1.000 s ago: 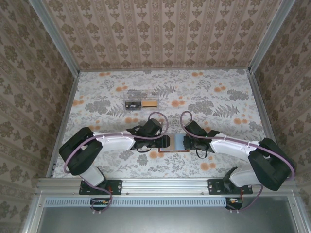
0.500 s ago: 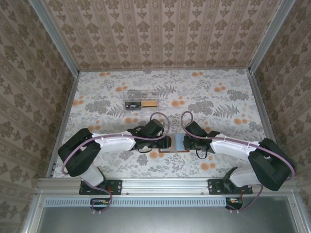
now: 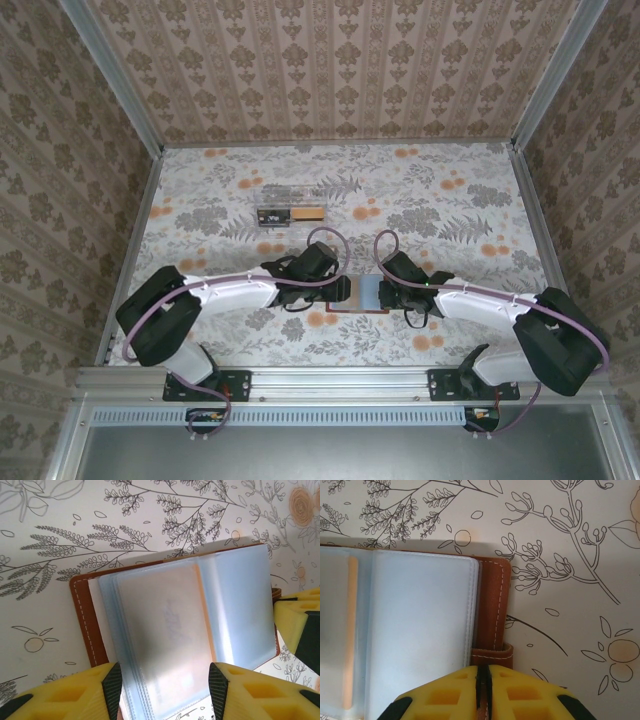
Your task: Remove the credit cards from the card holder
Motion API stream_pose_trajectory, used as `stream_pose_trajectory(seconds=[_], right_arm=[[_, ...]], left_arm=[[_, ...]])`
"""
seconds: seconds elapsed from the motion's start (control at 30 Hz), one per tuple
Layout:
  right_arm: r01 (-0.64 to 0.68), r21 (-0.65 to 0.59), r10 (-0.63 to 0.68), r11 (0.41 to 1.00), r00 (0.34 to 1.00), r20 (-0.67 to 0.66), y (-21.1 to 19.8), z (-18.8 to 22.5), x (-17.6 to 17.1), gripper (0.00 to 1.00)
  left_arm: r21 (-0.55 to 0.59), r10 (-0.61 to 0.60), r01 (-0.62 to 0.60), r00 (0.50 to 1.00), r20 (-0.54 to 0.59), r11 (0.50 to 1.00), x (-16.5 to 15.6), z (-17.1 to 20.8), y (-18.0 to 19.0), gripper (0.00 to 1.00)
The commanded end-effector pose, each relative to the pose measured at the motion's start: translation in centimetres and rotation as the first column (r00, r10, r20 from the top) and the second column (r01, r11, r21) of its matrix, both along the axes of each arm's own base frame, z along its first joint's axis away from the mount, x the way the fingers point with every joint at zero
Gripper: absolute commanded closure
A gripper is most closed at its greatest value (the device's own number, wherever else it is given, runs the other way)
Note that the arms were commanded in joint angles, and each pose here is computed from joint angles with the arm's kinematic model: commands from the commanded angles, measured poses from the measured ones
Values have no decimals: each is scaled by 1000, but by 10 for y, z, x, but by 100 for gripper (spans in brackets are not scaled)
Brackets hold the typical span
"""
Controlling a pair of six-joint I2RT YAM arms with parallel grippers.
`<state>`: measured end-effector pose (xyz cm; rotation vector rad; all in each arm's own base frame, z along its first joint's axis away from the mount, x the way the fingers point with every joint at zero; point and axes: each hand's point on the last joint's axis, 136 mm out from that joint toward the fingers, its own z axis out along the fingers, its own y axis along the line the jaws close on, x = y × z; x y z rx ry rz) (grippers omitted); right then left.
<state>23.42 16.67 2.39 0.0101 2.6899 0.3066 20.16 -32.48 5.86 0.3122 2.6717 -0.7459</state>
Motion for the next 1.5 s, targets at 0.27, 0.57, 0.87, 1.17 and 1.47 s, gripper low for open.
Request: stream_pose_trajectory(seconds=[0.27, 0.57, 0.87, 1.17, 1.47], right_arm=[[8, 13, -8, 1000, 999, -31, -3, -3, -9, 84], [8, 19, -7, 1000, 1000, -28, -2, -2, -9, 84], [8, 21, -8, 1000, 999, -31, -2, -3, -10, 84], [10, 18, -9, 1000, 999, -35, -2, -6, -10, 84], [10, 15, -9, 1000, 999, -41, -3, -7, -11, 84]], left_arm=[[-23, -50, 49, 998, -24, 999, -6, 0, -21, 48], [-6, -47, 46, 998, -44, 999, -7, -11, -20, 48], [-46, -69, 66, 995, -68, 997, -11, -15, -29, 47], [-141, -109, 101, 993, -48, 985, -14, 1, -41, 33], [-229, -142, 128, 989, -44, 965, -16, 10, -55, 26]])
